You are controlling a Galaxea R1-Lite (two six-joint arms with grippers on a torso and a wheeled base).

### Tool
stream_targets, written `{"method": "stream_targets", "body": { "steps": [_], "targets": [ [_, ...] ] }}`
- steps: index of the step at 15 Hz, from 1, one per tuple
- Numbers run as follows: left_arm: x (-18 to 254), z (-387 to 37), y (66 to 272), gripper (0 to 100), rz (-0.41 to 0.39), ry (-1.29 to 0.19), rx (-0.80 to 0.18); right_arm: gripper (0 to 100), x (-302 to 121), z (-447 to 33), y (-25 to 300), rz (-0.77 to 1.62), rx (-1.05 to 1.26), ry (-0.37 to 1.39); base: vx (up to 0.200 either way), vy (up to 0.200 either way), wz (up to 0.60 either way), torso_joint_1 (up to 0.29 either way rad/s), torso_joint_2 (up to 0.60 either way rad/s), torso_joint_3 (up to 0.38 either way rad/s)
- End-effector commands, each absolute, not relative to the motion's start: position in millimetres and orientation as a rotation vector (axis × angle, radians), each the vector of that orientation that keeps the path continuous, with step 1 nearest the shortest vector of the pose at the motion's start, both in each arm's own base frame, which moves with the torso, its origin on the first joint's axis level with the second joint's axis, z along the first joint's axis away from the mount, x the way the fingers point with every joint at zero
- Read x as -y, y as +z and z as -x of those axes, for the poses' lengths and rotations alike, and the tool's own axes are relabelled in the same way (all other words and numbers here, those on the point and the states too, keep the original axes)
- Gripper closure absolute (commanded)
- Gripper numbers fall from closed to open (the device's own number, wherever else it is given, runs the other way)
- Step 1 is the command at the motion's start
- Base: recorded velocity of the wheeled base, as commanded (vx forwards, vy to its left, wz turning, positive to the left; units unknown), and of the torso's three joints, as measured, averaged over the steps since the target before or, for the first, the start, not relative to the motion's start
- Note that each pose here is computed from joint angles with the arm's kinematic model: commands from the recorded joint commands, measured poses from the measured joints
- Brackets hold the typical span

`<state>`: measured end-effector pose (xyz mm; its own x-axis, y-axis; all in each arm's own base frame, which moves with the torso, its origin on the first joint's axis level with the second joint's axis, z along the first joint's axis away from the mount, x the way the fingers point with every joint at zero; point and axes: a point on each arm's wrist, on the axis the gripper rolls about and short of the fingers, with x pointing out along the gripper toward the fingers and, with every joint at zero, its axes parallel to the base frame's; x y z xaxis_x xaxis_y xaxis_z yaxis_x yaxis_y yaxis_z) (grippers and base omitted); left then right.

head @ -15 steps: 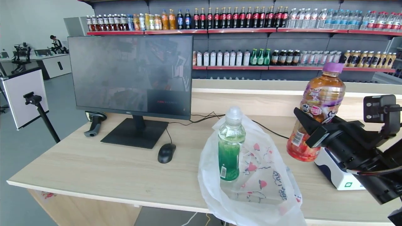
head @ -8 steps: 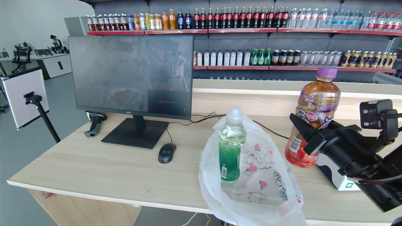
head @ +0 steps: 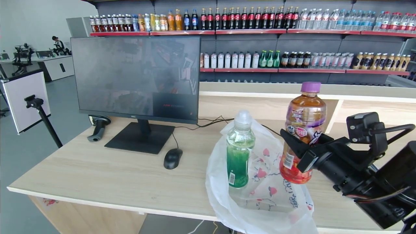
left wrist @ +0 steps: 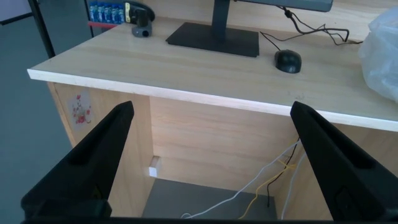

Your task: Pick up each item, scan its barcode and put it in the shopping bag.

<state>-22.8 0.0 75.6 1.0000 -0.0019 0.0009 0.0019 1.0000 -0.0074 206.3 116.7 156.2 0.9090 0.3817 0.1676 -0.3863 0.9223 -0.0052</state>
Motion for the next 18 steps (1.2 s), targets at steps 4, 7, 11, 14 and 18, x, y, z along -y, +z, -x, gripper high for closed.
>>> {"method": "stream_targets", "body": {
  "steps": [4,7,11,14,18],
  "targets": [
    [0.0,22.8,75.6,0,0.008,-0.002,0.002,100,-131.6,-221.4,144.1,-0.016,0.130,0.418,0.000,0.000,0.00,0.000,0.00,0.000],
    [0.0,22.8,75.6,0,0.011,-0.002,0.002,100,-138.6,-225.0,139.2,-0.012,0.115,0.434,0.000,0.000,0.00,0.000,0.00,0.000],
    [0.0,22.8,75.6,0,0.014,-0.002,0.002,100,-143.5,-232.8,134.7,-0.010,0.106,0.434,0.000,0.000,0.00,0.000,0.00,0.000],
    [-0.1,22.8,75.6,0,0.014,0.000,0.002,100,-149.8,-242.8,129.7,-0.017,0.098,0.433,0.000,0.000,0.00,0.000,0.00,0.000],
    [0.0,22.8,75.6,0,0.014,-0.002,0.002,100,-153.8,-249.1,120.4,-0.041,0.065,0.435,0.000,0.000,0.00,0.000,0.00,0.000]
  ]
}}
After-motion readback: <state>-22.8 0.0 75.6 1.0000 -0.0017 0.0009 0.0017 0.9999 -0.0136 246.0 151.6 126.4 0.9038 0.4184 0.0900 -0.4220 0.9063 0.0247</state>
